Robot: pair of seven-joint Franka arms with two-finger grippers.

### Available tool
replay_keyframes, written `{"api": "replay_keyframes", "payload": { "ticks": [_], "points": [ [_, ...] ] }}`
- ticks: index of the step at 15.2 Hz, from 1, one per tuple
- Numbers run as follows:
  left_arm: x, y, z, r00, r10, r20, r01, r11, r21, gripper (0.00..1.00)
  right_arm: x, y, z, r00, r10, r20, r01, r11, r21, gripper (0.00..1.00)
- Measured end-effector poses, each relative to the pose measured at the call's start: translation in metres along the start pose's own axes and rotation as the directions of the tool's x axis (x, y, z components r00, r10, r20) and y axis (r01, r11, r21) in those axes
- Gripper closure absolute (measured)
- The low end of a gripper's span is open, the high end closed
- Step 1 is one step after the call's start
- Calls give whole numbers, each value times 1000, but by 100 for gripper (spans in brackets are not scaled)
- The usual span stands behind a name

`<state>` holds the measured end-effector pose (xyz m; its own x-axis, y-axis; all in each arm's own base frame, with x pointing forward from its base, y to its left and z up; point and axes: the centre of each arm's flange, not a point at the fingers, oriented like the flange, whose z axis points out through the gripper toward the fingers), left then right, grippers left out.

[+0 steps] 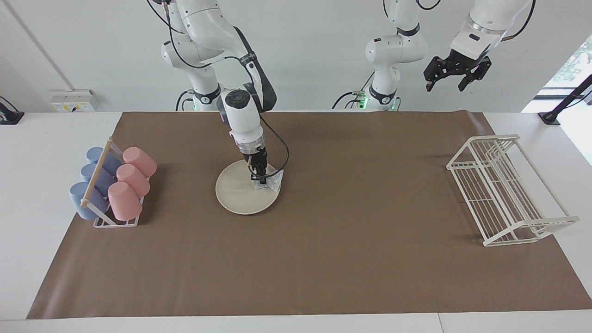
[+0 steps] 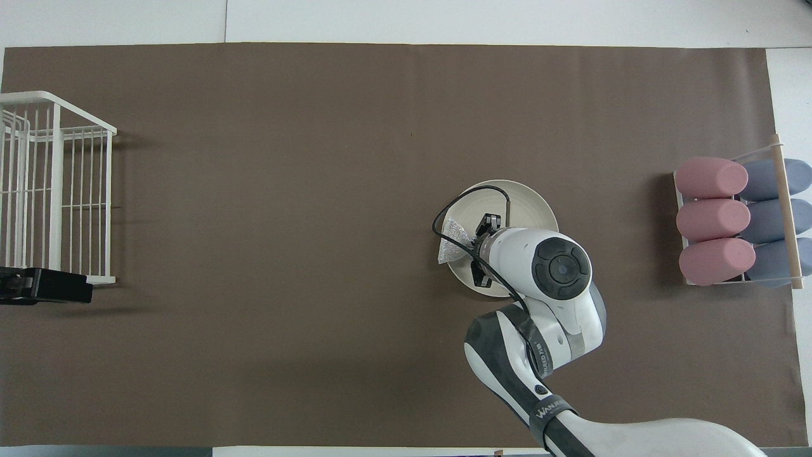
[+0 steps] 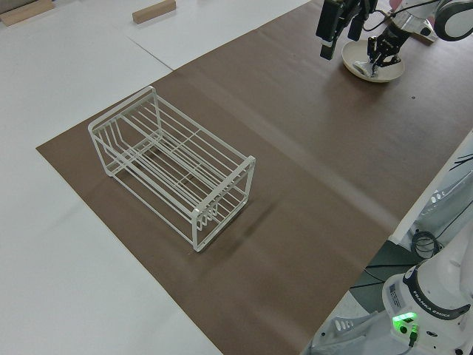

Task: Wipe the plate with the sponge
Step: 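Wipe the sponge around the plate surface with the right gripper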

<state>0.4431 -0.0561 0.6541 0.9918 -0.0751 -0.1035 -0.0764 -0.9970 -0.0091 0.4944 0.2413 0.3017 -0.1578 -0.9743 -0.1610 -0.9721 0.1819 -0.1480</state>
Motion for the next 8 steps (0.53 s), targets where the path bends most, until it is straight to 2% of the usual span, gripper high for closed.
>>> {"api": "replay_keyframes", "payload": {
  "ticks": [4,6,8],
  "points": [
    [-1,0,0,1000,0,0,0,1000,0,0,50,-39,1,999,36,10,-36,997,75,90],
    [-1,0,-1,1000,0,-1,0,1000,0,0,76,-52,2,999,32,-3,-32,996,83,90],
    [-1,0,-1,1000,-1,-2,1,1000,0,0,83,-54,3,1000,9,-10,-9,997,82,90]
  ]
}}
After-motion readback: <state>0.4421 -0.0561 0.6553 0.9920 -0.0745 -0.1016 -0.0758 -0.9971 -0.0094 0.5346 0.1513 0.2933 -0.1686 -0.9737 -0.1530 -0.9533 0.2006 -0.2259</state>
